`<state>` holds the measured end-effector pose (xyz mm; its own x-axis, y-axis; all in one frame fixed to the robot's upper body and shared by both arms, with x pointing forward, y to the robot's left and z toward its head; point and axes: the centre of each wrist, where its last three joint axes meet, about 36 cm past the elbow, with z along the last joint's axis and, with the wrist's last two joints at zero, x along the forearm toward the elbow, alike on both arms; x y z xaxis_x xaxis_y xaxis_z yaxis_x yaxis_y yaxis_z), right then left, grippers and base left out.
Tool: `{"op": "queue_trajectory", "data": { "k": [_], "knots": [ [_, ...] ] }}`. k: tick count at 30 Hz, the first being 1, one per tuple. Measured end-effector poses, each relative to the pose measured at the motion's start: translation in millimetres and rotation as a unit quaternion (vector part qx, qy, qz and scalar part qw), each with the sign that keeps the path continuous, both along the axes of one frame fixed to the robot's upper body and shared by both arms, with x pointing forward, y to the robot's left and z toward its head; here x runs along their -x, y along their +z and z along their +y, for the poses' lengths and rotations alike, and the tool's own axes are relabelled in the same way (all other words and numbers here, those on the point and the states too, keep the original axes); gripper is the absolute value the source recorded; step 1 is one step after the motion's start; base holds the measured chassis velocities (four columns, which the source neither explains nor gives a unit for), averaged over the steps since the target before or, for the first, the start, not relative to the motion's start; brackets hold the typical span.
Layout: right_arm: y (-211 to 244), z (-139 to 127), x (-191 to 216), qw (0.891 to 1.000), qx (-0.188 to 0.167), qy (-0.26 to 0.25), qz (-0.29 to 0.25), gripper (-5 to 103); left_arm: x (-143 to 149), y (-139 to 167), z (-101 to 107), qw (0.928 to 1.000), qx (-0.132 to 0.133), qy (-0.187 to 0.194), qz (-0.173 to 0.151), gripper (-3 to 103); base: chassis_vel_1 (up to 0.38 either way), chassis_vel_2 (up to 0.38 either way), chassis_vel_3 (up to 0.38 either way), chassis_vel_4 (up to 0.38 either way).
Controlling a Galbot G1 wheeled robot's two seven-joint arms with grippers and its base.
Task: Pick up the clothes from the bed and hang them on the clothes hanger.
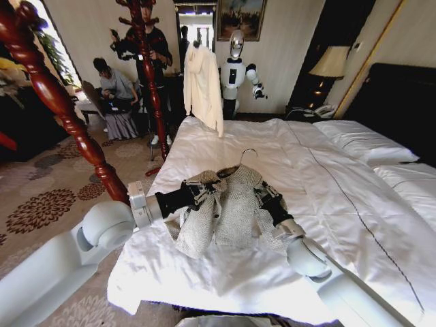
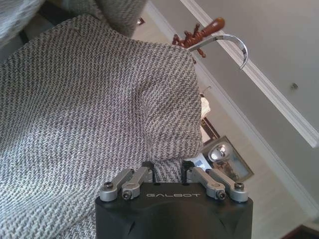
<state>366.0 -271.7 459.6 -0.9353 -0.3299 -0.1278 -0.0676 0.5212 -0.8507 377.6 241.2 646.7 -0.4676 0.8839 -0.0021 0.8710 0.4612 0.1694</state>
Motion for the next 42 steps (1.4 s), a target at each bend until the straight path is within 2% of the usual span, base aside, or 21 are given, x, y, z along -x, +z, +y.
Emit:
{"op": "queue_trajectory", "data": {
  "k": [5,9,12,14,16,24,27,28,29,31,34,35,37,38,40,41,42],
  "knots": [
    [-9.4,-2.0,-0.3,0.999,0.016,0.029,0.012,24,-6.9,30.7,10.3,0.9991,0.03,0.003,-0.029,2,0.0,0.0,0.0,0.0],
    [-13.5,2.6,3.1,0.999,0.001,0.036,0.027,24,-7.4,35.5,4.1,0.9987,0.044,-0.014,-0.022,2,0.0,0.0,0.0,0.0],
    [-9.7,14.1,4.6,0.998,-0.044,0.036,0.04,24,-4.7,20.4,-13.6,0.9985,0.035,-0.043,0.0,2,0.0,0.0,0.0,0.0],
    [-8.3,15.9,4.4,0.997,-0.051,0.037,0.04,24,-4.6,17.9,-15.9,0.9984,0.032,-0.046,0.002,2,0.0,0.0,0.0,0.0],
    [3.7,24.6,1.9,0.994,-0.091,0.038,0.038,24,-7.1,-1.0,-30.6,0.998,0.016,-0.058,0.019,2,0.0,0.0,0.0,0.0],
    [22.9,18.5,2.6,0.991,-0.129,0.033,0.02,24,-14.7,-28.1,-45.3,0.9976,-0.006,-0.059,0.036,2,0.0,0.0,0.0,0.0],
    [30.5,16.6,5.3,0.988,-0.152,0.031,0.015,24,-17.6,-34.6,-47.4,0.9978,-0.01,-0.049,0.044,2,0.0,0.0,0.0,0.0],
    [32.5,17.2,6.0,0.986,-0.163,0.032,0.015,24,-18.1,-36.1,-47.8,0.9977,-0.012,-0.047,0.047,-2,0.0,0.0,0.0,0.0],
    [33.7,18.0,6.3,0.984,-0.172,0.033,0.015,24,-18.5,-37.2,-48.1,0.9977,-0.014,-0.045,0.048,2,0.0,0.0,0.0,0.0],
    [34.9,18.9,6.5,0.982,-0.183,0.034,0.015,24,-18.8,-38.4,-48.4,0.9977,-0.015,-0.043,0.049,2,0.0,0.0,0.0,0.0],
    [35.7,21.2,7.0,0.976,-0.214,0.034,0.021,24,-17.7,-41.1,-47.3,0.9976,-0.008,-0.049,0.048,16,0.0,0.0,0.0,0.0],
    [35.7,21.2,7.0,0.976,-0.214,0.034,0.021,24,-17.7,-41.1,-47.3,0.9976,-0.008,-0.049,0.048,16,0.0,0.0,0.0,0.0],
    [35.0,20.9,5.6,0.973,-0.227,0.038,0.018,24,-17.2,-42.3,-40.9,0.997,0.011,-0.067,0.038,27,0.0,0.0,0.0,0.0],
    [33.8,20.1,4.3,0.972,-0.233,0.038,0.017,24,-17.0,-43.0,-36.6,0.9964,0.018,-0.076,0.032,27,0.0,0.0,0.0,0.0],
    [30.0,18.5,1.9,0.969,-0.244,0.036,0.016,24,-16.9,-44.3,-27.4,0.9952,0.027,-0.092,0.022,38,0.0,0.0,0.0,0.0],
    [30.0,18.5,1.9,0.969,-0.244,0.036,0.016,24,-16.9,-44.3,-27.4,0.9952,0.027,-0.092,0.022,38,0.0,0.0,0.0,0.0],
    [28.9,18.0,0.9,0.968,-0.248,0.034,0.017,24,-17.1,-44.4,-23.6,0.9947,0.031,-0.096,0.018,43,0.0,0.0,0.0,0.0]
  ]
}}
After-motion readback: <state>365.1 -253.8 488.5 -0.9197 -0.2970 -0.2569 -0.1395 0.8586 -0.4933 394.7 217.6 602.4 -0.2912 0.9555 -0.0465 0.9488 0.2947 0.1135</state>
